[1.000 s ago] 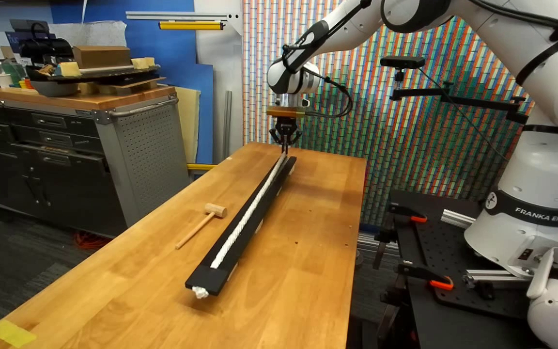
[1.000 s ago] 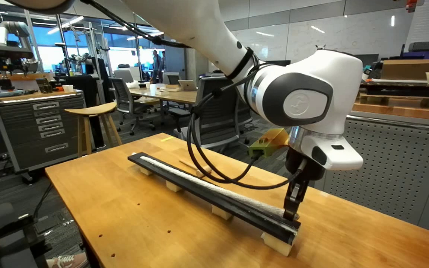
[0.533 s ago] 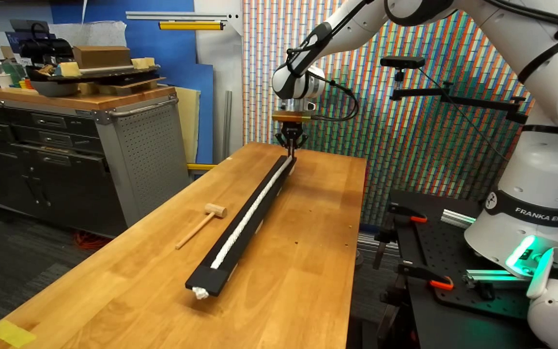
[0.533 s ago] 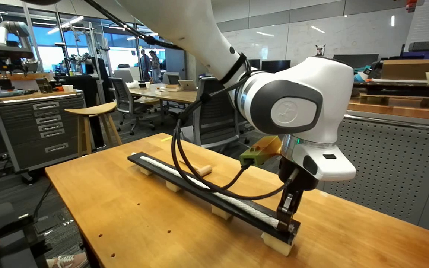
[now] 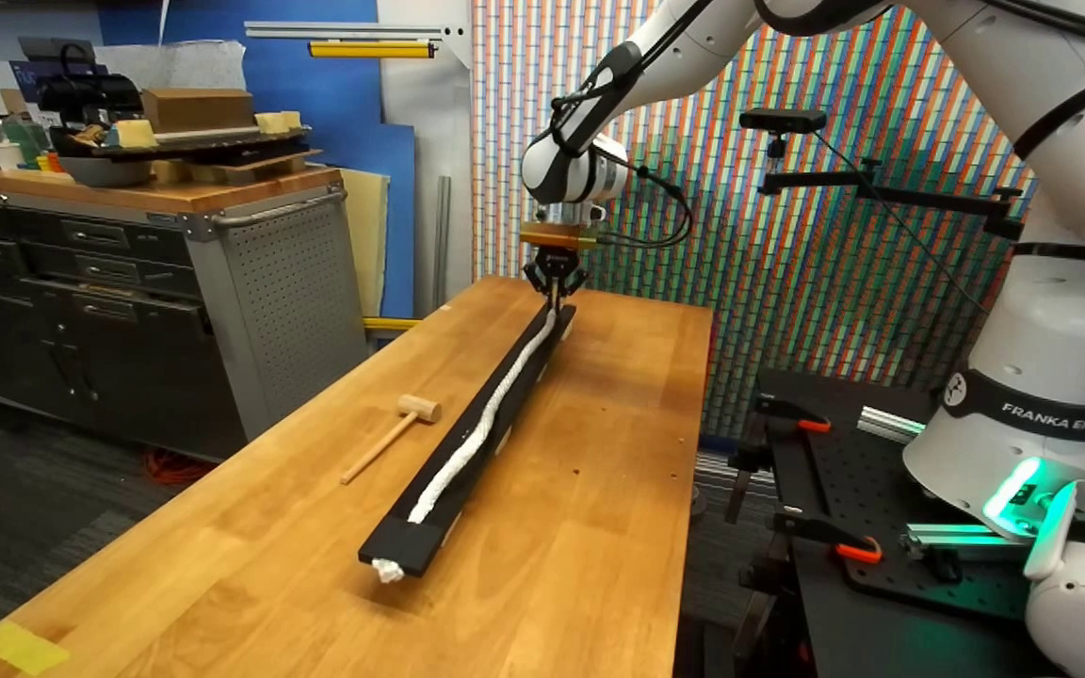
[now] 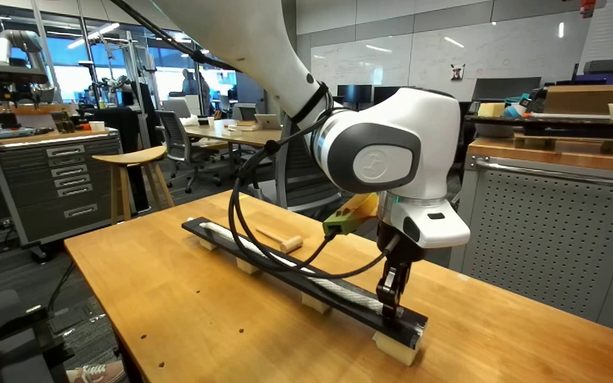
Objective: Pick up the white rope and arrange it neatly on the board
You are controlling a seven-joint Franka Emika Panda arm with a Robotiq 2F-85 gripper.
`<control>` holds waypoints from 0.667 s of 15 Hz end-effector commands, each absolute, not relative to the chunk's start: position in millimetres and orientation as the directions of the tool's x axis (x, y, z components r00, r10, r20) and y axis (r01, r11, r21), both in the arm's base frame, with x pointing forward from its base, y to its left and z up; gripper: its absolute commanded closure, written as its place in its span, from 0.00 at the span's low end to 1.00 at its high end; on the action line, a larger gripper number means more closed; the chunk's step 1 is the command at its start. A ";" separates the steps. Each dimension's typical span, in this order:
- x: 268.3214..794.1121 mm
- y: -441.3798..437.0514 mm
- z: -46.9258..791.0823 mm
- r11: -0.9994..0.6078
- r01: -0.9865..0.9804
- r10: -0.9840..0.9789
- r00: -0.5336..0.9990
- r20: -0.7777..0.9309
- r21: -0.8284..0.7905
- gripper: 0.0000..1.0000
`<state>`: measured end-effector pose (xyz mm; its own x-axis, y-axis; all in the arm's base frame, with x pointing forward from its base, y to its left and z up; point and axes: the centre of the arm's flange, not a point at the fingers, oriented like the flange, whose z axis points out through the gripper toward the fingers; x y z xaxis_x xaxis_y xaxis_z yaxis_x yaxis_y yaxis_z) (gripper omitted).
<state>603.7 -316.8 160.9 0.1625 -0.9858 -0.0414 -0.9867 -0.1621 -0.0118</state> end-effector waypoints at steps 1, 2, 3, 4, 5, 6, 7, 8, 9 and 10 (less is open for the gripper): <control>592.0 -283.9 166.5 -0.145 -0.988 -0.989 0.146 -0.022 -0.049 0.97; 592.4 -279.6 165.3 -0.136 -0.989 -0.991 0.137 -0.014 -0.058 0.97; 591.6 -275.6 166.0 -0.128 -0.990 -0.992 0.129 -0.013 -0.064 0.97; 596.5 -324.4 183.2 -0.112 -0.991 -0.993 0.114 -0.012 -0.075 0.97; 595.1 -331.7 187.0 -0.099 -0.992 -0.995 0.100 -0.011 -0.082 0.97; 593.3 -344.2 193.7 -0.079 -0.993 -0.997 0.080 -0.011 -0.090 0.97; 590.8 -357.6 198.4 -0.055 -0.993 -0.998 0.056 -0.003 -0.102 0.97; 587.6 -371.1 203.7 -0.031 -0.993 -1.000 0.032 0.000 -0.111 0.97; 583.0 -382.7 207.0 -0.007 -0.993 -1.000 0.007 -0.004 -0.122 0.97; 581.1 -388.7 210.0 0.014 -0.992 -1.000 -0.012 -0.016 -0.126 0.97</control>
